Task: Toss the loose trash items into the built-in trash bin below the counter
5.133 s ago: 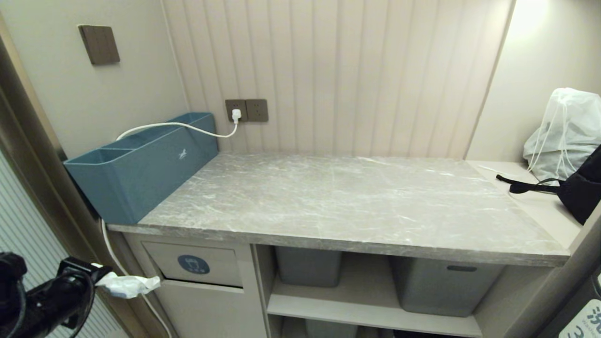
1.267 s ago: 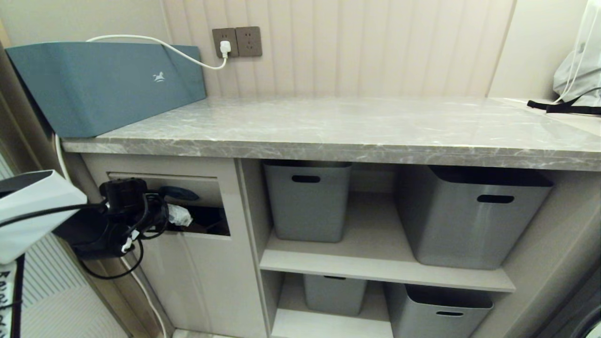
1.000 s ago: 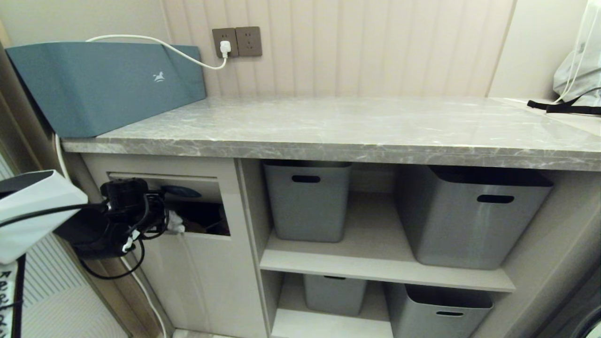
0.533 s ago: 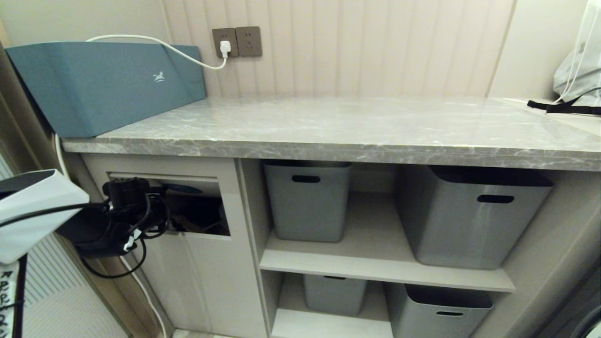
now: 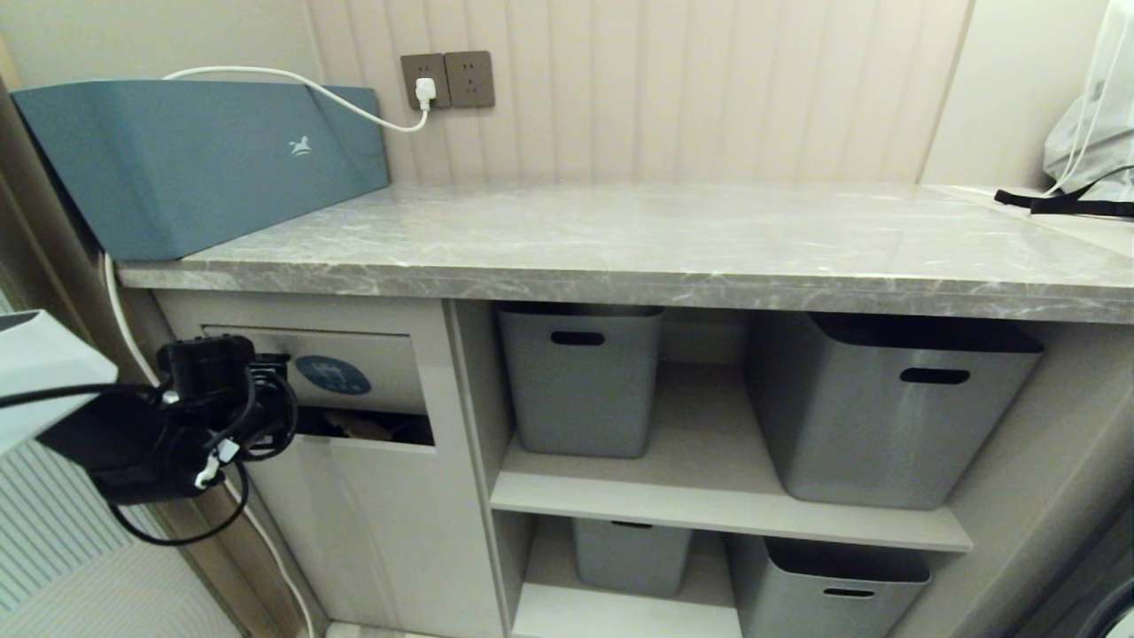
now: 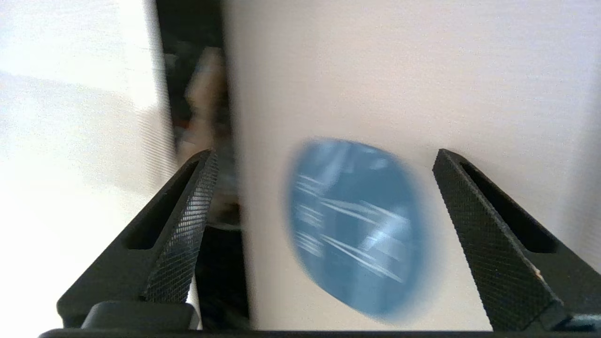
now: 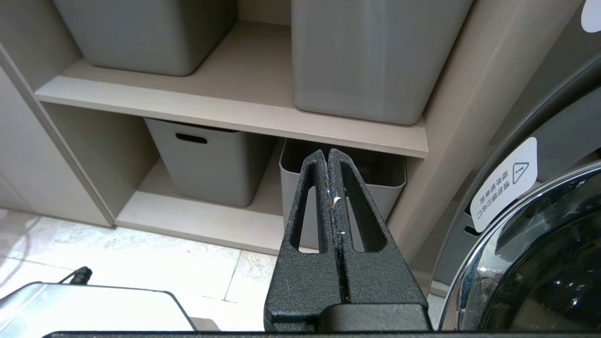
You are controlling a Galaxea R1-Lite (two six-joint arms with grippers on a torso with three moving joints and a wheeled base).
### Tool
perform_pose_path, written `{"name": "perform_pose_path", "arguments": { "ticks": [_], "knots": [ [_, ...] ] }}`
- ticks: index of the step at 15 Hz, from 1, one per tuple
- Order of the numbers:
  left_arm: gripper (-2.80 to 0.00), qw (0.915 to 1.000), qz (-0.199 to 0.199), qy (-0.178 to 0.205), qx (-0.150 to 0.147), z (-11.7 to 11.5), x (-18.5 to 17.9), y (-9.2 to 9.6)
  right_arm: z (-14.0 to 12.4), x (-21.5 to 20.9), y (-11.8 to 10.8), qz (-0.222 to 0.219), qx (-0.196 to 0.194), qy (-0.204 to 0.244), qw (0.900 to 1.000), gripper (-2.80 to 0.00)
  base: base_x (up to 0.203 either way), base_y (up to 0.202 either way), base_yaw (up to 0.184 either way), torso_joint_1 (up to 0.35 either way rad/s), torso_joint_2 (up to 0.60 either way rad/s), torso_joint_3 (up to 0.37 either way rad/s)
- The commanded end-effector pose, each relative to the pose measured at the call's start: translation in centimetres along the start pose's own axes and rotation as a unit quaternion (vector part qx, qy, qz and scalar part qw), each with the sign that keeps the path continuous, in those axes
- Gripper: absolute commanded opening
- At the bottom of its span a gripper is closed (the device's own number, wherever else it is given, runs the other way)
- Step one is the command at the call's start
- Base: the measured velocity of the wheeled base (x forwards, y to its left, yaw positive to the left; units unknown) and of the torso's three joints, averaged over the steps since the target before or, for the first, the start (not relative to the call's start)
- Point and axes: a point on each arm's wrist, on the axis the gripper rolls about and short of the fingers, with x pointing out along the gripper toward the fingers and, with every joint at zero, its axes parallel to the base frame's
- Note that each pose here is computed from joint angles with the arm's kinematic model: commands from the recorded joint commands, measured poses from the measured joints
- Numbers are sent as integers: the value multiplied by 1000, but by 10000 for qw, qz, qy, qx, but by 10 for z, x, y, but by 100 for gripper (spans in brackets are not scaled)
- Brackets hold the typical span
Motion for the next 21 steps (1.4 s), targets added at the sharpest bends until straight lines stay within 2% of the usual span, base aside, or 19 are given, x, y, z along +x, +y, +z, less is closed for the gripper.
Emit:
{"name": "perform_pose_path", "arguments": {
  "ticks": [1, 4, 5, 9, 11, 13, 15, 16, 18, 20, 21],
  "knots": [
    [0, 9993, -348, -73, -107, 9, -26, -24, 0, 0, 0, 15, -6, 1, 10000, -280, 0, 0, 0, 0, 0, 0],
    [0, 9984, -540, -91, -138, 16, -67, -38, 0, 0, 0, 8, 12, 9, 10000, -280, 0, 0, 0, 0, 0, 0],
    [-280, 9985, -529, -98, -134, 18, -80, -37, 0, 0, 0, 7, 12, 2, 10000, -280, 0, 0, 0, 0, 0, 0],
    [-280, 9971, -737, -149, -121, 26, -129, -42, 0, 0, 0, 8, 12, 9, 10000, -280, 0, 0, 0, 0, 0, 0],
    [-280, 9972, -725, -150, 69, 28, -150, -35, 0, 0, 0, 7, 12, 2, 10000, -280, 0, 0, 0, 0, 0, 0],
    [-280, 9950, -812, -143, 556, 27, -172, -32, 0, 0, 0, 8, 12, 9, 10000, -280, 0, 0, 0, 0, 0, 0],
    [-280, 9854, -903, -54, 1445, 23, -193, -26, 0, 0, 0, 8, 12, 3, 10000, -280, 0, 0, 0, 0, 0, 0],
    [-280, 9751, -964, 23, 1996, 19, -200, -24, 0, 0, 0, 8, 12, 9, 10000, -280, 0, 0, 0, 0, 0, 0],
    [-280, 9488, -1111, 225, 2947, 11, -210, -20, 0, 0, 0, 8, -13, 9, 10000, -280, 0, 0, 0, 0, 0, 0],
    [-280, 8946, -1245, 424, 4270, 5, -217, -11, 0, 0, 0, 15, -2, 1, 10000, -280, 0, 0, 0, 0, 0, 0],
    [-280, 8692, -1304, 532, 4739, 4, -222, -4, 0, 0, 0, 8, 29, 10, 10000, -280, 0, 0, 0, 0, 0, 0]
  ]
}}
